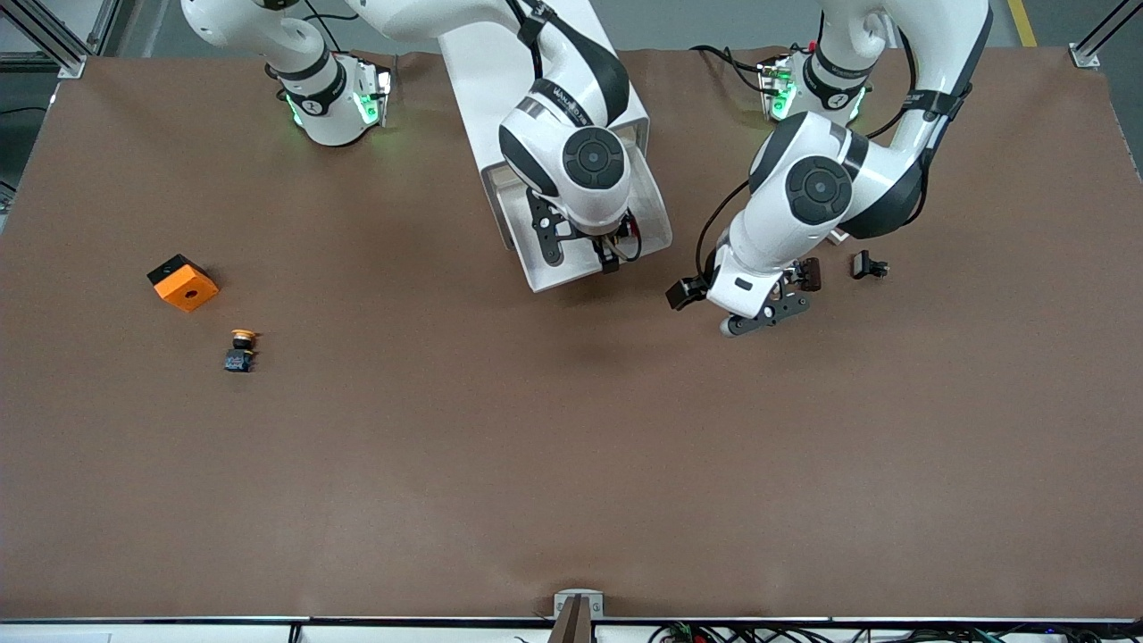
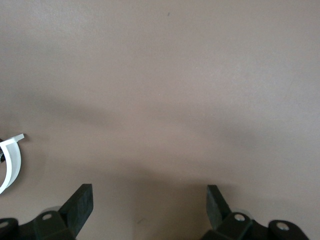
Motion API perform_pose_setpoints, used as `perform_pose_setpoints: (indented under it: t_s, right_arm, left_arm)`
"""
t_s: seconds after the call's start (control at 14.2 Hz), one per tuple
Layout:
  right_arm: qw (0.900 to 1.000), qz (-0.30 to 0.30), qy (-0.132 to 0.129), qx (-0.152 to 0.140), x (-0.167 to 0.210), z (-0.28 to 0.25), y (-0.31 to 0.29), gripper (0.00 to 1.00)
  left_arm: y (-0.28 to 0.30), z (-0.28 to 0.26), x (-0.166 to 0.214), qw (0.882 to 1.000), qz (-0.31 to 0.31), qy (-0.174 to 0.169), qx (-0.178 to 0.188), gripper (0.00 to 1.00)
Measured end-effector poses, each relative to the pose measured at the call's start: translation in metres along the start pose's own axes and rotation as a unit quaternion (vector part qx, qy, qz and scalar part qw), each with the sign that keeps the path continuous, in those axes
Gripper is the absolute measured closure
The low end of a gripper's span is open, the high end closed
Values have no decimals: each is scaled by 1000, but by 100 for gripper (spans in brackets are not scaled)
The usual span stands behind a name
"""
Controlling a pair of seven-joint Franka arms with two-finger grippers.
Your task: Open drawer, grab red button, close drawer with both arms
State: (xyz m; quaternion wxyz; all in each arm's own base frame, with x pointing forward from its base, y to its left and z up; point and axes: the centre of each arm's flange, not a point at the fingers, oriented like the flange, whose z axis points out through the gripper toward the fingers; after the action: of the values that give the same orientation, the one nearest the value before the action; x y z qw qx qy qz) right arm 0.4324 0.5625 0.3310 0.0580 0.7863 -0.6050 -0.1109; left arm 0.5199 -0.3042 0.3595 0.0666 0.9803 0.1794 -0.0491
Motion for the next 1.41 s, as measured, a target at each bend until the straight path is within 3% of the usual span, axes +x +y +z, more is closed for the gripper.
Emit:
perform_pose_setpoints:
  t_s: [0.28, 0.42, 1.06, 1.27, 1.41]
  right_arm:
    - [1000, -4, -4, 7, -6, 2, 1, 42]
    - [1000, -5, -5, 9, -7, 1, 1, 59]
    - [999, -28, -24, 35, -3, -35, -13, 58]
    - [994, -108, -19, 19, 15, -58, -21, 58]
    - [983, -184, -18, 10, 32, -72, -27, 58]
  left_arm:
    - [2, 13, 4, 1000, 4, -2, 5, 0]
    - [3, 13, 6, 1000, 4, -2, 4, 0]
    - [5, 9, 15, 1000, 7, 9, 4, 0]
    - [5, 9, 16, 1000, 6, 9, 4, 0]
    - [5, 9, 17, 1000, -2, 10, 5, 0]
